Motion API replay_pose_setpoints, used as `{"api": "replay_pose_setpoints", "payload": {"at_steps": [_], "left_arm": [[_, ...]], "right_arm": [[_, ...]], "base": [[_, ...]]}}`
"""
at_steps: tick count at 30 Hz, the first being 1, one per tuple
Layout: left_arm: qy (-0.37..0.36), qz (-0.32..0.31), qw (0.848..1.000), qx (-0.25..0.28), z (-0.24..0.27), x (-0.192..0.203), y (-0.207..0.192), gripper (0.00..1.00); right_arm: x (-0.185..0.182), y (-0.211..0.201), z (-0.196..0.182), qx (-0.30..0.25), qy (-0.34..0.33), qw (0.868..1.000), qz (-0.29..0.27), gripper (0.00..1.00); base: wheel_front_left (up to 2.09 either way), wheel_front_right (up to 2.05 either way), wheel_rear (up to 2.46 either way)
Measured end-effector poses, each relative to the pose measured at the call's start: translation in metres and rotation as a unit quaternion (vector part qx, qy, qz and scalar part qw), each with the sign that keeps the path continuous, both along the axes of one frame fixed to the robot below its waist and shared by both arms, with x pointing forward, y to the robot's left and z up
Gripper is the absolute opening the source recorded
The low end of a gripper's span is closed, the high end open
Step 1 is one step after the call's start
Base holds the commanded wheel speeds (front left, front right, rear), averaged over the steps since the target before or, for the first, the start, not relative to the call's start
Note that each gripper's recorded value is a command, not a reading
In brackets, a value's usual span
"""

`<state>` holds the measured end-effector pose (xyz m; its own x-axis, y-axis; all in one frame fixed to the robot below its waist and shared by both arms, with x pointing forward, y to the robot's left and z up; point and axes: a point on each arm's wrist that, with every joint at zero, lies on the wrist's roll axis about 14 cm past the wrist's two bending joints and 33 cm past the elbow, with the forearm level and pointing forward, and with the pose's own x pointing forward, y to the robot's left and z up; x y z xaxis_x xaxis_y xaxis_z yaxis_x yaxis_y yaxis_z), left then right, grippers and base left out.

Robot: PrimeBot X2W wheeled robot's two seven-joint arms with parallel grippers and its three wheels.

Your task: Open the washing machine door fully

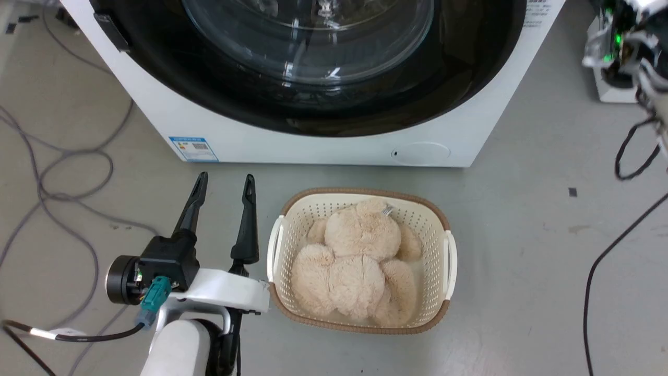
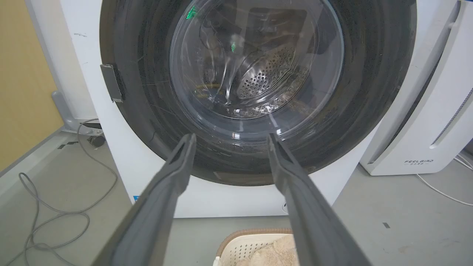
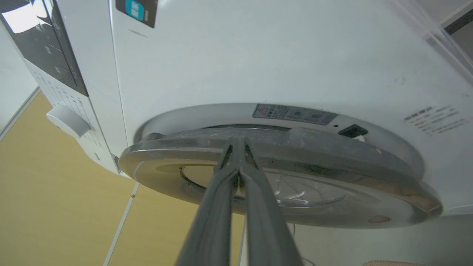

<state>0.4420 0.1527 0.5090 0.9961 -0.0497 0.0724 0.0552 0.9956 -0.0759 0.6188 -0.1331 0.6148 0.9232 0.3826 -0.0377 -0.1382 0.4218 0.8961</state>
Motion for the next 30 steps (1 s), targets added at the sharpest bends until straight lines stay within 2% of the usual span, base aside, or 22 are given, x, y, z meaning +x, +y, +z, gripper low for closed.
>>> {"api": "replay_pose_setpoints", "payload": {"at_steps": [2,15,30], "left_arm": [[0.0,0.002,1.0,-0.003,-0.003,0.005,0.0,1.0],[0.011,0.001,1.0,-0.015,-0.024,0.023,-0.002,1.0],[0.01,0.004,1.0,-0.023,-0.034,0.034,-0.002,1.0]], "right_arm": [[0.009,0.011,0.002,0.0,0.013,1.0,0.027,0.0],[0.042,0.028,-0.004,-0.036,0.062,0.993,0.089,0.0],[0.05,0.037,-0.003,-0.054,0.11,0.981,0.154,0.0]], "base": [[0.0,0.0,0.0],[0.0,0.0,0.0],[0.0,0.0,0.0]]}}
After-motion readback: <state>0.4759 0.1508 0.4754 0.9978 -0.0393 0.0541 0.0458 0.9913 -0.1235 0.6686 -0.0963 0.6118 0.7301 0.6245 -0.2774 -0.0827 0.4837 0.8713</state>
